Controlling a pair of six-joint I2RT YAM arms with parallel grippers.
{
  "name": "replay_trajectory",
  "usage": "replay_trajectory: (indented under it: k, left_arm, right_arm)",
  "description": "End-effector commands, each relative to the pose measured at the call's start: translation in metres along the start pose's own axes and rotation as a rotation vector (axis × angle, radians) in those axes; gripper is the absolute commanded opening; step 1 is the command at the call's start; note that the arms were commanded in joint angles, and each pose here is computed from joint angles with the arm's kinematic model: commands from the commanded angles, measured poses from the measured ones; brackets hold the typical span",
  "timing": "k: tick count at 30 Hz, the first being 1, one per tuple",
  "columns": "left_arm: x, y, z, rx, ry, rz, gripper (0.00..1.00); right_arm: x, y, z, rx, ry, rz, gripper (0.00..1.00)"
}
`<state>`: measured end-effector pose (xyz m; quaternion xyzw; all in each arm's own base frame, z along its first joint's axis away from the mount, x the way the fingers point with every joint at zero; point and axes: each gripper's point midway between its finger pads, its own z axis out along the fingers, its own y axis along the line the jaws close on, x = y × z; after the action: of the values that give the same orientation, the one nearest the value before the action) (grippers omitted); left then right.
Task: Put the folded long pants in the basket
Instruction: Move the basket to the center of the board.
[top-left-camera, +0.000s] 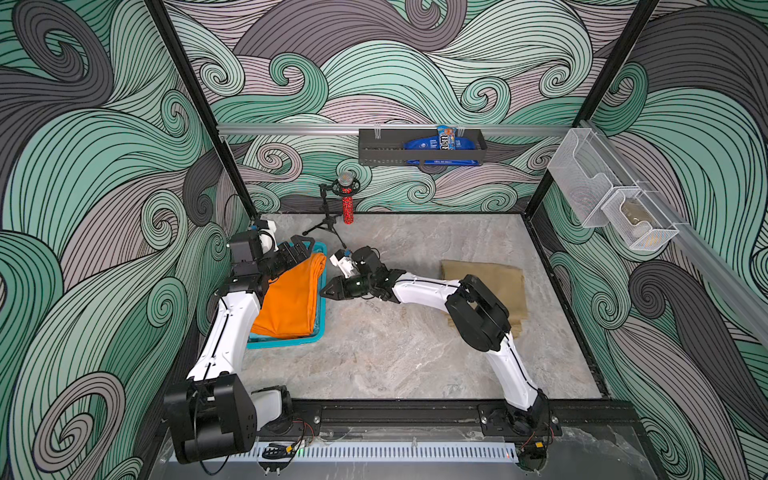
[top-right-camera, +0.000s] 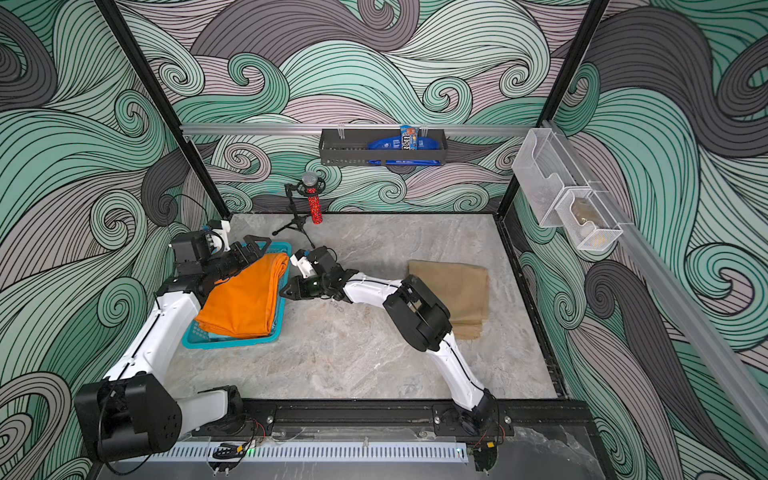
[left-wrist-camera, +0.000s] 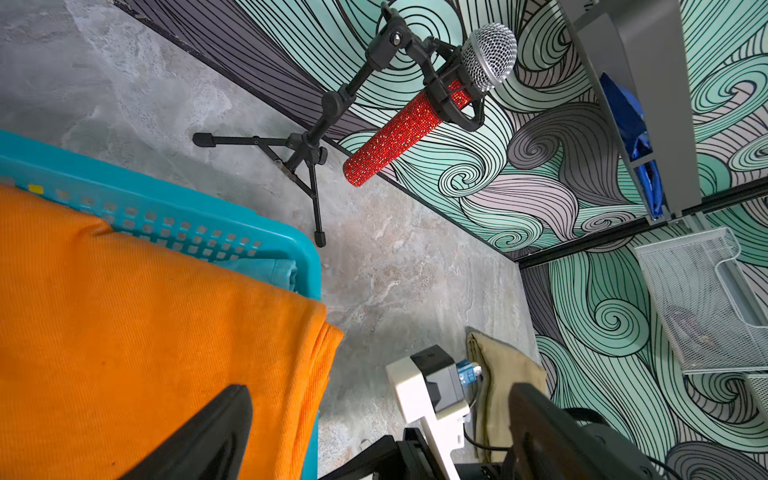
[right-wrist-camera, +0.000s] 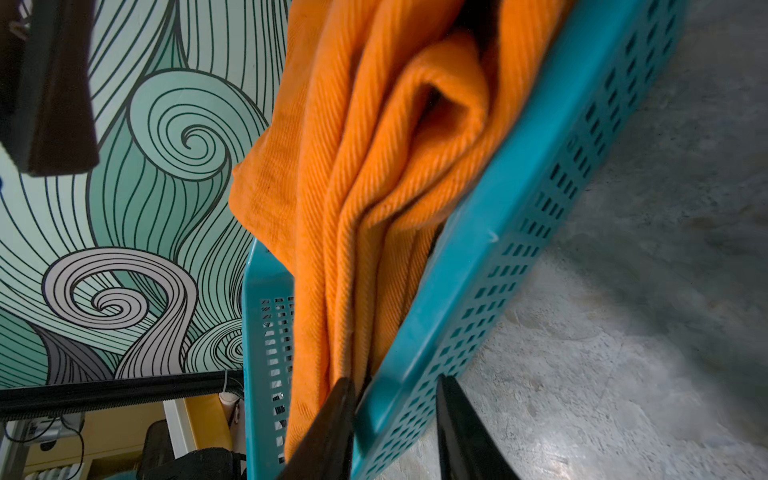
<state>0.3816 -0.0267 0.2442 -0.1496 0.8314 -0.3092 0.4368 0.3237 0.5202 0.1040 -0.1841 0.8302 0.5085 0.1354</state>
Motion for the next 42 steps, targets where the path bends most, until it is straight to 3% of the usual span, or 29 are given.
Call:
replay_trajectory:
  k: [1, 6, 9, 10, 25, 33, 39, 40, 42]
  left_arm:
    - [-0.001, -0.01, -0.003, 0.036, -0.011, 0.013, 0.99]
    - [0.001, -0.009, -0.003, 0.033, -0.007, 0.011, 0.98]
    - [0.002, -0.008, -0.004, 0.025, -0.008, 0.02, 0.99]
    - [0.002, -0.007, -0.004, 0.024, -0.008, 0.019, 0.98]
    - [0.025, -0.048, 0.027, 0.143, 0.083, 0.036, 0.99]
    - [0.046, -0.092, 0.047, 0.22, 0.154, 0.085, 0.99]
    - [0.059, -0.118, 0.056, 0.261, 0.178, 0.111, 0.98]
    - [0.061, -0.124, 0.058, 0.271, 0.186, 0.113, 0.99]
    - [0.066, -0.134, 0.062, 0.286, 0.199, 0.123, 0.99]
  right_arm:
    - [-0.007, 0.012, 0.004, -0.074, -0.018, 0.013, 0.33]
    - [-0.007, 0.018, 0.01, -0.151, -0.014, 0.06, 0.26]
    - [-0.009, 0.015, 0.006, -0.143, -0.025, 0.063, 0.08]
    - [-0.012, 0.011, 0.001, -0.134, -0.034, 0.067, 0.07]
    - [-0.009, -0.073, -0.128, 0.029, -0.164, 0.145, 0.07]
    - [-0.02, -0.096, -0.148, 0.103, -0.26, 0.192, 0.03]
    - [-0.025, -0.085, -0.15, 0.053, -0.341, 0.223, 0.06]
    - [-0.026, -0.083, -0.147, 0.05, -0.337, 0.216, 0.1]
    - [-0.03, -0.083, -0.15, 0.057, -0.338, 0.201, 0.29]
